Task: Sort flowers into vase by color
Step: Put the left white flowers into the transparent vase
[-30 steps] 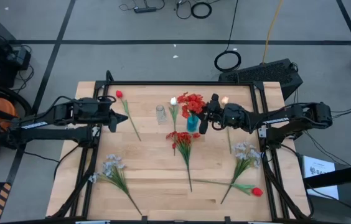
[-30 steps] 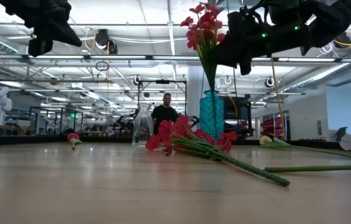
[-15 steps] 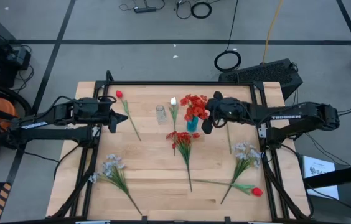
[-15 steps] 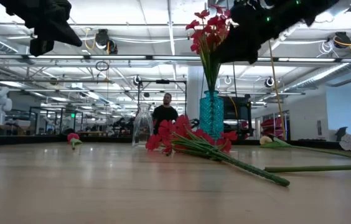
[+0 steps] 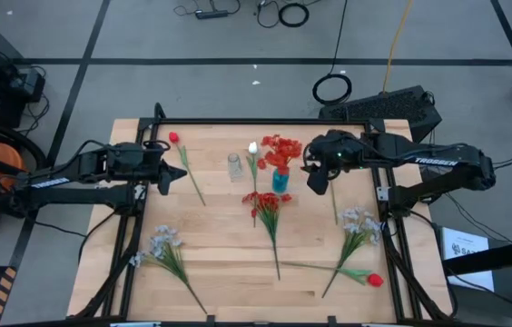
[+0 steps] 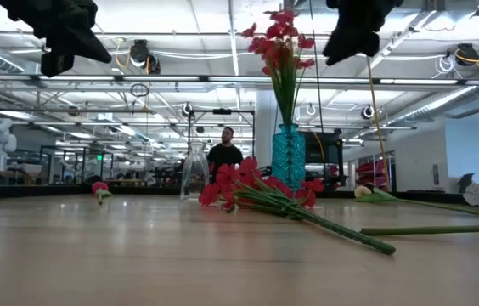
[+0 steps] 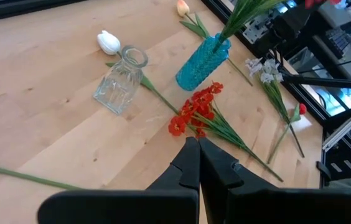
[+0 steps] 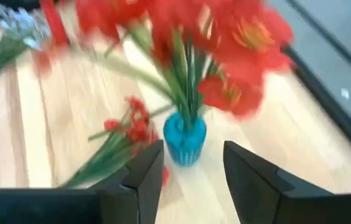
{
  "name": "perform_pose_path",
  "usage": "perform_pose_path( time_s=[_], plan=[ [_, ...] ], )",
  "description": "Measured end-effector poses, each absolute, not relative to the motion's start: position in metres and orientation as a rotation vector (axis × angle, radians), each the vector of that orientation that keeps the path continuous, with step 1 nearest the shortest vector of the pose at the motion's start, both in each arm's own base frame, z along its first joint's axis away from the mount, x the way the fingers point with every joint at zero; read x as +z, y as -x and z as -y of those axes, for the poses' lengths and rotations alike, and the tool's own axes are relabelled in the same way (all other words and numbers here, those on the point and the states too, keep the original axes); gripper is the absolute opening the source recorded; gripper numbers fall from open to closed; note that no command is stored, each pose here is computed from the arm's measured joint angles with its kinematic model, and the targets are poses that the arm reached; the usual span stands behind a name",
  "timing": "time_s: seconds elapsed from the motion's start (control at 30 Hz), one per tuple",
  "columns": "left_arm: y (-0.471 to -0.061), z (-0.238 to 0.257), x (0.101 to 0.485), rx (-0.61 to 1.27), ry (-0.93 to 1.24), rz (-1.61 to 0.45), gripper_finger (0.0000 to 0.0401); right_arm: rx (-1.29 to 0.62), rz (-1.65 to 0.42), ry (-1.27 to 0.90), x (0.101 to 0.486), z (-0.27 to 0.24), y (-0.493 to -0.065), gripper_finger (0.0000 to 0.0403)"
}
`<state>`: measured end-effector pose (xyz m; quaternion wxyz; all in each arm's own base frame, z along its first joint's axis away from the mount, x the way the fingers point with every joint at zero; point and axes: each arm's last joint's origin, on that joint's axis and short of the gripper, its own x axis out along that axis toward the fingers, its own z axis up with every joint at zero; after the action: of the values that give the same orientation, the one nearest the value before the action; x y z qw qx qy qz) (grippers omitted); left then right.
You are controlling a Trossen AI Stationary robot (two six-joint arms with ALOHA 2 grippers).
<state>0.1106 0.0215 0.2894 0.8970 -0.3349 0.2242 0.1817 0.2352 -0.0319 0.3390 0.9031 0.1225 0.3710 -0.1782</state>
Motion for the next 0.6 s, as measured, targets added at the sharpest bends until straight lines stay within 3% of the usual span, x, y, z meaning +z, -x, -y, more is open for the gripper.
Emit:
perform_pose_path(
  time_s=[0.13,0.33,0.6],
  plan=[
    [-0.111,-0.021,0.289,0.377,0.699,-0.465,0.0001,-0.410,-0.891,-0.331,0.329,0.025,-0.226,0.0112],
    [-0.124,-0.011,0.284,0.314,0.720,-0.538,0.0001,-0.439,-0.939,-0.437,0.313,0.011,-0.224,0.0010],
    [-0.166,0.026,0.268,0.417,0.742,-0.547,0.0001,-0.524,-0.997,-0.465,0.288,0.007,-0.218,0.0002]
  ],
)
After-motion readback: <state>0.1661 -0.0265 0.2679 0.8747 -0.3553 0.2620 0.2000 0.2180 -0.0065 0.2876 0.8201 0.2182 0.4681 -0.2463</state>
